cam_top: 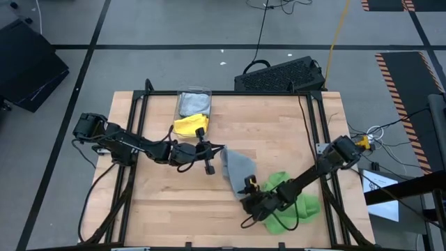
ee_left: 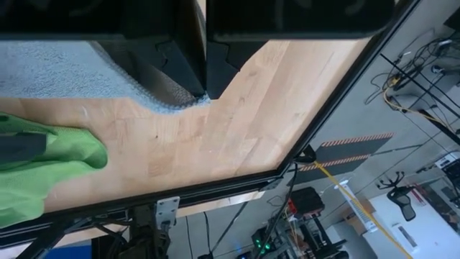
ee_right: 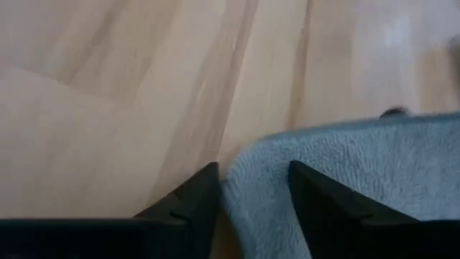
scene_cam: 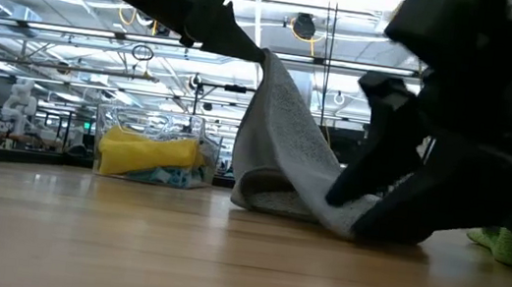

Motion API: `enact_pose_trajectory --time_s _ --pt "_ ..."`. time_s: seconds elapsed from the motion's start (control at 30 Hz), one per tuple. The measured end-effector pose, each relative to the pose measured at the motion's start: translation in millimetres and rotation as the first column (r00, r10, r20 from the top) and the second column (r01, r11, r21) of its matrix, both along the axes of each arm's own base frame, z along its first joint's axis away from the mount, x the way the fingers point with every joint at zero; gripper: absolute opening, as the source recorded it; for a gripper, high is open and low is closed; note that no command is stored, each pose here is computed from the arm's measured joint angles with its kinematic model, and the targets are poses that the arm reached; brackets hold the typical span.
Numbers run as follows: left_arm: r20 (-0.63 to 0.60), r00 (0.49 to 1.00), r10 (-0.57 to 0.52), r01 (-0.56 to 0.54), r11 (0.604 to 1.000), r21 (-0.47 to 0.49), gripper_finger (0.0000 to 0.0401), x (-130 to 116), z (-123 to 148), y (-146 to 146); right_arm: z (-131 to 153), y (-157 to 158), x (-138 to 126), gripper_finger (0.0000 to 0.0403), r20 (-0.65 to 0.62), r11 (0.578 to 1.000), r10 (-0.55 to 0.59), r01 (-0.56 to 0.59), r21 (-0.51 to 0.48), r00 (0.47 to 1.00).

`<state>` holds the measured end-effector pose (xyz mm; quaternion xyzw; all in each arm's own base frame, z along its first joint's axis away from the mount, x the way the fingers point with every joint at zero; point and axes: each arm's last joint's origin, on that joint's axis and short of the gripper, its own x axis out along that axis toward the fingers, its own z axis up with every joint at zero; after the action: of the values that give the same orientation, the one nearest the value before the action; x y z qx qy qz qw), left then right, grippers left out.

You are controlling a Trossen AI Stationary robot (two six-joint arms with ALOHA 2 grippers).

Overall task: Fold microfiber towels
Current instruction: Fold the gray towel on the table

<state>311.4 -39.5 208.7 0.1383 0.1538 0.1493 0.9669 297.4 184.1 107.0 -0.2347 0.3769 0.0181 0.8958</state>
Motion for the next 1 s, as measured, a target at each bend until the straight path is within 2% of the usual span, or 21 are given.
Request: enact_pose_trajectory --time_s 0.1,0.23,0.3,0.4,0.53,0.73,0.87,1.0 --pt "0.0 1.0 0.0 0.0 1.0 -0.001 0.0002 0 0 0 -1 -5 1 0.0113 -0.028 0.999 -0.031 0.032 0.044 0.999" --pt "0.001 1.0 0.0 0.0 1.0 -0.009 0.0003 0 0 0 -2 -6 0 0.0028 -0.037 0.997 -0.047 0.049 0.053 0.998" --pt "0.002 1.0 -0.003 0.003 1.0 -0.02 0.0002 0 0 -1 4 -5 -1 0.0009 -0.03 0.997 -0.044 0.046 0.059 0.999" --pt "-0.008 1.0 -0.006 0.006 0.999 -0.035 0.0003 -1 -2 -3 29 -8 -3 0.0012 0.02 0.992 -0.061 0.058 0.113 0.998" --pt "-0.002 1.0 -0.016 0.016 0.999 -0.028 0.0002 -1 -1 -6 73 -19 -12 0.0003 0.074 0.989 -0.018 0.007 0.147 0.997" --pt "0.137 0.99 -0.034 0.029 0.999 0.036 0.0002 4 15 2 137 -58 -44 0.0005 0.221 0.987 -0.017 -0.02 0.16 0.975" --pt "0.25 0.968 -0.023 0.003 0.997 0.08 0.0002 8 29 23 173 -97 -69 0.0003 0.362 0.986 -0.07 0.01 0.165 0.93" --pt "0.337 0.941 -0.028 -0.016 0.992 0.128 0.0002 13 57 44 207 -139 -92 0.0003 0.513 0.982 -0.161 0.087 0.165 0.843"
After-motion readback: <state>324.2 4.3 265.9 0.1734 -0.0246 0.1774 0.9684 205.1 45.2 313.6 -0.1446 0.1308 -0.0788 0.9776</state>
